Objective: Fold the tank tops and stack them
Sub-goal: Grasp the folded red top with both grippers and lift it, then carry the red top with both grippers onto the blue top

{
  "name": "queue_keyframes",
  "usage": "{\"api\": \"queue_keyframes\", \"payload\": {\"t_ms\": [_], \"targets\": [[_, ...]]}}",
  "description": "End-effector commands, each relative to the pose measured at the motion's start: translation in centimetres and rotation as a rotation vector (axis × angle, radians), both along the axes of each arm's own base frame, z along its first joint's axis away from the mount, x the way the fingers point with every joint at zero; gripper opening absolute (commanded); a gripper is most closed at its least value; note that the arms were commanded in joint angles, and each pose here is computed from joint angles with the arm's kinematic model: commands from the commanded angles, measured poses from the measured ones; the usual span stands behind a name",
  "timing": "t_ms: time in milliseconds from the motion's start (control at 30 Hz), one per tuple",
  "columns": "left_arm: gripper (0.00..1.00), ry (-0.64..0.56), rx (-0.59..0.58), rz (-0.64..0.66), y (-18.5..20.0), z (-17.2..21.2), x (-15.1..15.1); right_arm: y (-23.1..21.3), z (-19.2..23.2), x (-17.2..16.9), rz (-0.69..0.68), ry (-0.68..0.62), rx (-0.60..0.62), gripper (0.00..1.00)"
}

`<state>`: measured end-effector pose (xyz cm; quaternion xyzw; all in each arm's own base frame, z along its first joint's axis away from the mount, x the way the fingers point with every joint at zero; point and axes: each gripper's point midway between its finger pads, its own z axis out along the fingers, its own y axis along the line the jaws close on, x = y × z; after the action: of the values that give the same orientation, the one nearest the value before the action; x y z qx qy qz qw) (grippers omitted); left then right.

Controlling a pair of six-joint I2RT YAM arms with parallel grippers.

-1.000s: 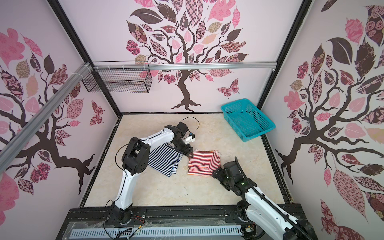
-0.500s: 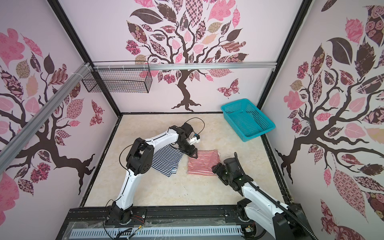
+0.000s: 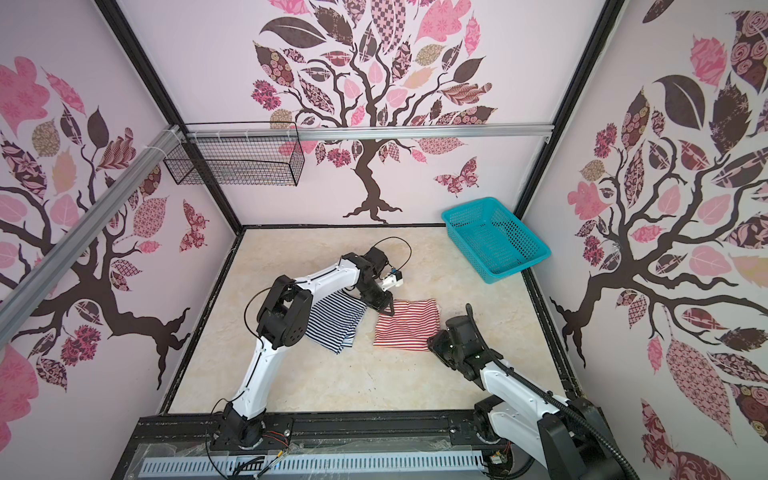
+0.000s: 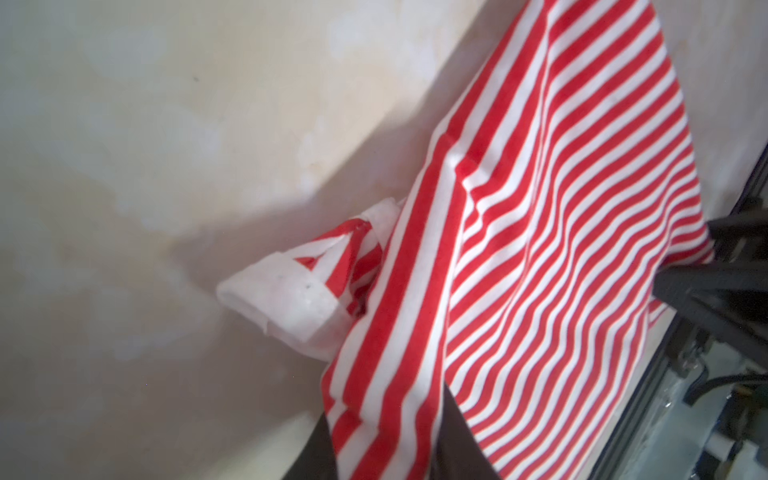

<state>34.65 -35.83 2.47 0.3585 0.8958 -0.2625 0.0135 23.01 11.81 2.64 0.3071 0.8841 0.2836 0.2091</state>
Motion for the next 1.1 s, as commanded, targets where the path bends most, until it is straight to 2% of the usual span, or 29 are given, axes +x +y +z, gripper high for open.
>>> {"api": "queue_keyframes", "payload": {"t_ms": [0, 67, 133, 333, 533, 867, 1067], "targets": [[0.16, 0.047, 0.042, -0.019, 0.4, -2.2, -0.9, -0.9, -1.6, -1.6, 0.001, 0.065, -0.043, 0.30], [0.09, 0.047, 0.034, -0.027, 0.3, -2.0, -1.0, -0.6, -1.0, -1.3, 0.016, 0.030, -0.023, 0.18], [0.00, 0.049, 0.024, -0.035, 0.2, -1.4, -1.2, 0.7, 0.4, -0.6, 0.063, -0.040, 0.035, 0.00], [0.00, 0.024, -0.021, -0.039, 0.1, 1.4, -1.0, 2.2, 2.8, 0.0, 0.140, -0.094, 0.084, 0.00], [0.00, 0.010, -0.081, 0.009, 1.4, 4.7, 0.5, 3.6, 5.6, 0.4, 0.167, -0.175, 0.178, 0.00], [0.00, -0.098, -0.102, 0.097, 7.5, 10.8, 3.9, 10.1, 12.2, 2.0, 0.306, -0.273, 0.201, 0.00], [0.00, -0.173, -0.084, 0.172, 12.4, 12.9, 6.0, 16.0, 13.1, 3.3, 0.386, -0.274, 0.207, 0.00]]}}
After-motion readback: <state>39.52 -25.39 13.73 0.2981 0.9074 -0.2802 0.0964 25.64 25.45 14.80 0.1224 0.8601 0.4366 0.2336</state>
